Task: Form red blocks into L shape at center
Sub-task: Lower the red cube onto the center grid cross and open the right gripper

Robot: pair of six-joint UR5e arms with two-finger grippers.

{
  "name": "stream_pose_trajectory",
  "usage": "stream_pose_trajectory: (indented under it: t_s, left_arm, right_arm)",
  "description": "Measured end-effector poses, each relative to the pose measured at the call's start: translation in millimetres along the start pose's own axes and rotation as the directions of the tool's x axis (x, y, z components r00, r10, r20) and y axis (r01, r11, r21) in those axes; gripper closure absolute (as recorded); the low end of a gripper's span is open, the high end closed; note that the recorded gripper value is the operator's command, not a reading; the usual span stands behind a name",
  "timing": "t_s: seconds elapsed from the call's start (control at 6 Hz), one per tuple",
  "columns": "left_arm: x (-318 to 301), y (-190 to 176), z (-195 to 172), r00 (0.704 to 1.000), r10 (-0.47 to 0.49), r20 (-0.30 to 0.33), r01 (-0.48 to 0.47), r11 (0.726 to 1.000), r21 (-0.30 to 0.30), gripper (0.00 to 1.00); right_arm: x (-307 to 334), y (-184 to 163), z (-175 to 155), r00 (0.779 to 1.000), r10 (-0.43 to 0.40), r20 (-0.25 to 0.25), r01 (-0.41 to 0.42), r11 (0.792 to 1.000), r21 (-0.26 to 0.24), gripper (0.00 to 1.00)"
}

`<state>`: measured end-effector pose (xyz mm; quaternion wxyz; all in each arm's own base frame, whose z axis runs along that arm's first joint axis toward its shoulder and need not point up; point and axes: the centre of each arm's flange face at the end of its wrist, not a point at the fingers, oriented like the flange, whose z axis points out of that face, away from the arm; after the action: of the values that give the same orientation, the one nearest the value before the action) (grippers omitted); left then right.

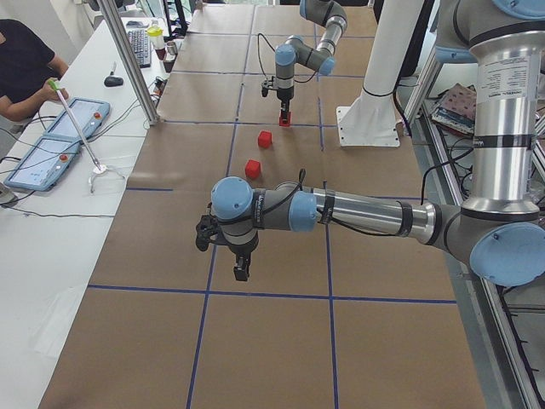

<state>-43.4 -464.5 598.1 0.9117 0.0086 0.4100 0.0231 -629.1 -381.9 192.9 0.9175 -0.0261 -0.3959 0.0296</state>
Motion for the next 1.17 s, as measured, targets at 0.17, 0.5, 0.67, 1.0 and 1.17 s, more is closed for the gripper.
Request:
stream_pose_trajectory:
  t_s: [0.17, 0.5, 0.67, 1.0, 1.17]
  left_arm:
    - [0.8, -0.1, -0.7, 1.0, 0.002, 0.0, -0.002, 1.0, 0.002, 0.0]
    - [1.6, -0.1, -1.4, 1.0, 0.003, 0.0, -0.003, 1.0, 0.003, 0.0]
    - [1.6, 0.1, -1.4, 1.0, 0.003, 0.0, -0.003, 1.0, 0.003, 0.0]
    - [1.4, 0.6, -1.8, 1.0, 0.002, 0.0, -0.002, 1.0, 0.003, 0.0]
    - [1.5, 0.6, -2.0, 1.0, 0.003, 0.0, -0.003, 1.0, 0.004, 0.0]
  right_arm:
    - [-0.3, 1.9, 1.5, 1.0, -0.004, -0.002, 0.004, 1.0, 0.003, 0.96]
    - [-1.0, 4.2, 2.7, 1.0, -0.013, -0.004, 0.013, 1.0, 0.006, 0.58]
    - [-1.1, 4.5, 3.1, 1.0, -0.015, -0.005, 0.015, 1.0, 0.007, 0.47]
    - [-1.1, 5.1, 4.1, 1.0, -0.017, -0.007, 0.017, 1.0, 0.006, 0.23]
    - [-1.3, 5.4, 4.0, 1.0, -0.018, -0.007, 0.019, 1.0, 0.006, 0.11]
